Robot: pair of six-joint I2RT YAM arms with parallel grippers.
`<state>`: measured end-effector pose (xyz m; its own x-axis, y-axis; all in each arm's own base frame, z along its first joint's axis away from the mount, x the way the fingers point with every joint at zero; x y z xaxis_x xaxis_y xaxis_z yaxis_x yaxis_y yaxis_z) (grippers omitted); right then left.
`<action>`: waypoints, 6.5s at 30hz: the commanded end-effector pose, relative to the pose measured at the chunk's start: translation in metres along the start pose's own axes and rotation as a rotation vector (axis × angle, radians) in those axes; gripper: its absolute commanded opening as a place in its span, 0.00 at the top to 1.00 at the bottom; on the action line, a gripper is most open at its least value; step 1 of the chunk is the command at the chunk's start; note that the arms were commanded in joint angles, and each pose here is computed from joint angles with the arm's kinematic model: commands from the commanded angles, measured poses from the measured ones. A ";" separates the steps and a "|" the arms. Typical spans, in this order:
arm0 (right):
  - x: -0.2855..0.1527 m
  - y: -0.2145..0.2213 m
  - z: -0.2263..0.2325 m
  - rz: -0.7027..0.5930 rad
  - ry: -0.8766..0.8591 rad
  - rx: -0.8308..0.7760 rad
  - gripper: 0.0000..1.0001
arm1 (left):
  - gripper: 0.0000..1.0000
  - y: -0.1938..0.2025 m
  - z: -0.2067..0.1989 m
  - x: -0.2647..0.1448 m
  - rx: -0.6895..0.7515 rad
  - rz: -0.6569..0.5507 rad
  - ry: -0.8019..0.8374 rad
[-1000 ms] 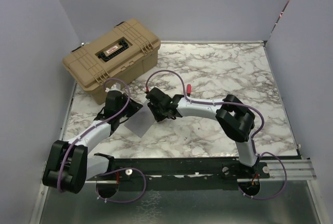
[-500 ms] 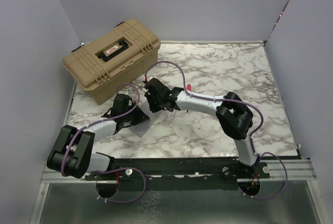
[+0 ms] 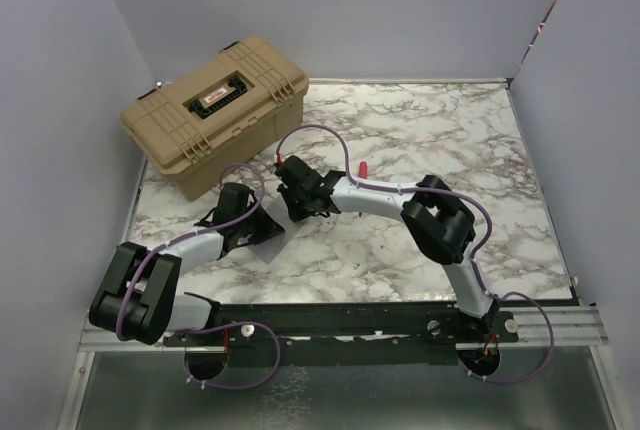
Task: Place the letter into the envelope and seal it
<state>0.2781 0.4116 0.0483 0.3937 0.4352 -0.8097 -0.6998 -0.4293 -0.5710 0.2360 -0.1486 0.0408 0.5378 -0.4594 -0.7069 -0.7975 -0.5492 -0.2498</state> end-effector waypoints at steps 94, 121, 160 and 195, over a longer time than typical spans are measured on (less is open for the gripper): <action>-0.159 -0.027 -0.157 -0.295 -0.073 0.707 1.00 | 0.01 -0.053 -0.203 -0.073 0.504 -0.208 0.647; -0.261 -0.101 -0.079 -0.707 -0.686 0.189 1.00 | 0.95 -0.013 -0.275 -0.090 0.482 0.007 0.978; -0.289 -0.091 -0.052 -0.435 -0.817 -0.117 0.61 | 1.00 -0.002 -0.257 -0.135 0.979 0.079 1.033; -0.327 -0.105 -0.025 -0.598 -0.910 -0.399 1.00 | 1.00 0.006 -0.262 -0.158 1.009 0.135 1.119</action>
<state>0.2893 0.2957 0.3278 0.2487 0.9454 -0.2107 -0.5626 -0.0361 -0.8259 0.2644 -0.2573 0.2979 0.2833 -0.9548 -0.0897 -0.4932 -0.0648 -0.8675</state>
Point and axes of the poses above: each gripper's point midway between its finger pads, its own x axis out along the fingers, its own z axis along the line the jaws close on, y = z × x, the point moved 3 cm from there along -x, back along the fingers, and after that the axes turned 3 degrees about -x, right-handed, at the moved point
